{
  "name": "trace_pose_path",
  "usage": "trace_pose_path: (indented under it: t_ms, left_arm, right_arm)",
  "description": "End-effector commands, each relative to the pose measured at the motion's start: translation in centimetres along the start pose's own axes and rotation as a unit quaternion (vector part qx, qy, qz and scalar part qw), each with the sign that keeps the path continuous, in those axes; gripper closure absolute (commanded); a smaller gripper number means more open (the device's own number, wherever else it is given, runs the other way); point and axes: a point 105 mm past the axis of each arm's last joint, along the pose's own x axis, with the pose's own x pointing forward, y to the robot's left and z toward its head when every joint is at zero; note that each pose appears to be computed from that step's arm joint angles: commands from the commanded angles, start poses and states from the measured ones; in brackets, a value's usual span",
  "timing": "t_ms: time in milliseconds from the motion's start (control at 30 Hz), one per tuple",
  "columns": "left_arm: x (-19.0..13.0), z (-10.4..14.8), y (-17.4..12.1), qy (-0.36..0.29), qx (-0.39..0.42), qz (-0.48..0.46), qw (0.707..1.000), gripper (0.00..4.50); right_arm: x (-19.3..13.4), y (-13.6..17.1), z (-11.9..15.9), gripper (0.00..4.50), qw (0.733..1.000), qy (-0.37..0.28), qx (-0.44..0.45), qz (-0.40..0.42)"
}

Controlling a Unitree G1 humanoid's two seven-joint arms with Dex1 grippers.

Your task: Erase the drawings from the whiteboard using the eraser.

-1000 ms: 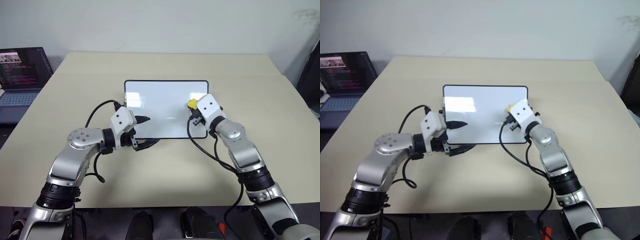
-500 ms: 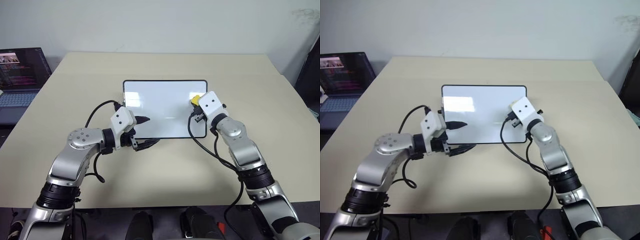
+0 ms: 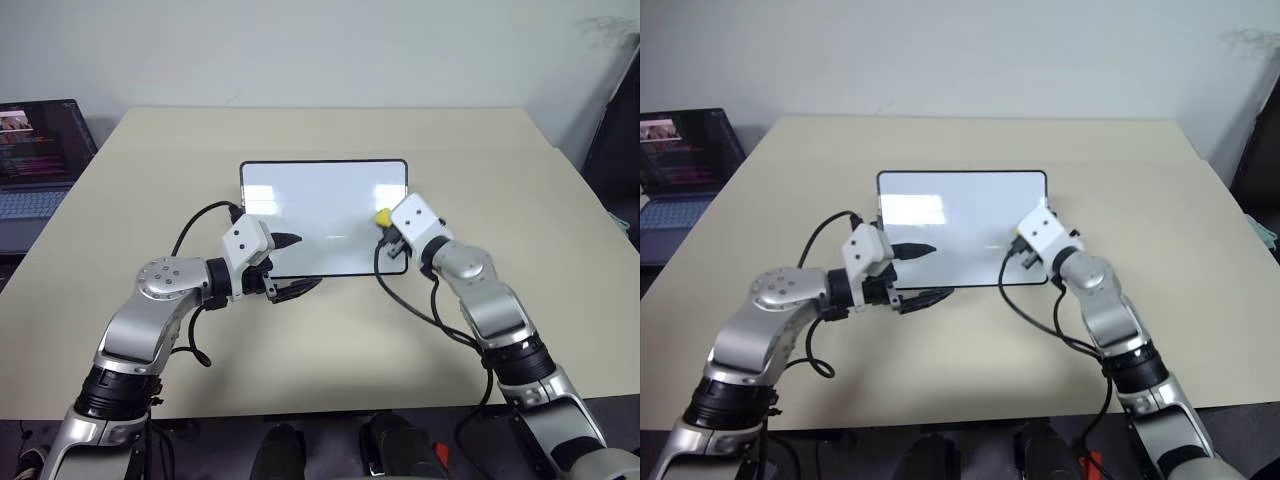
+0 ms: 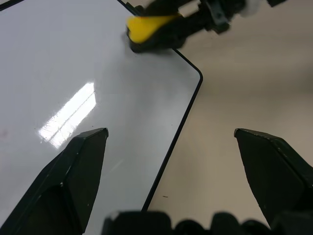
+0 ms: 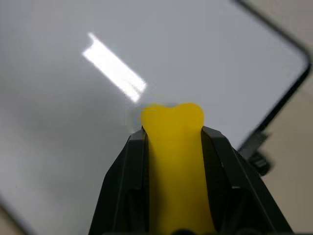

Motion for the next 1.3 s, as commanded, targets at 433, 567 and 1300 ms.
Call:
trace_pose_path:
  t_ms: [433,567,1300]
  left_arm:
    - [-0.5,1.3,-0.9,-0.024,0.008,0.000,1.000,0.00]
    - [0.6,1.8,-2.3,-0.027,0.036,-0.061,0.997,0.00]
    - [6.9,4.0,-6.0,-0.071,0.119,-0.228,0.964,0.00]
  right_arm:
    - [-4.0,2.1,0.2,3.40,0.999,-0.026,0.018,0.031]
    - [-8.2,1.3,-2.1,3.40,0.996,0.014,0.088,-0.005]
    - [-9.6,-2.3,-9.6,2.08,0.942,0.109,0.256,-0.188]
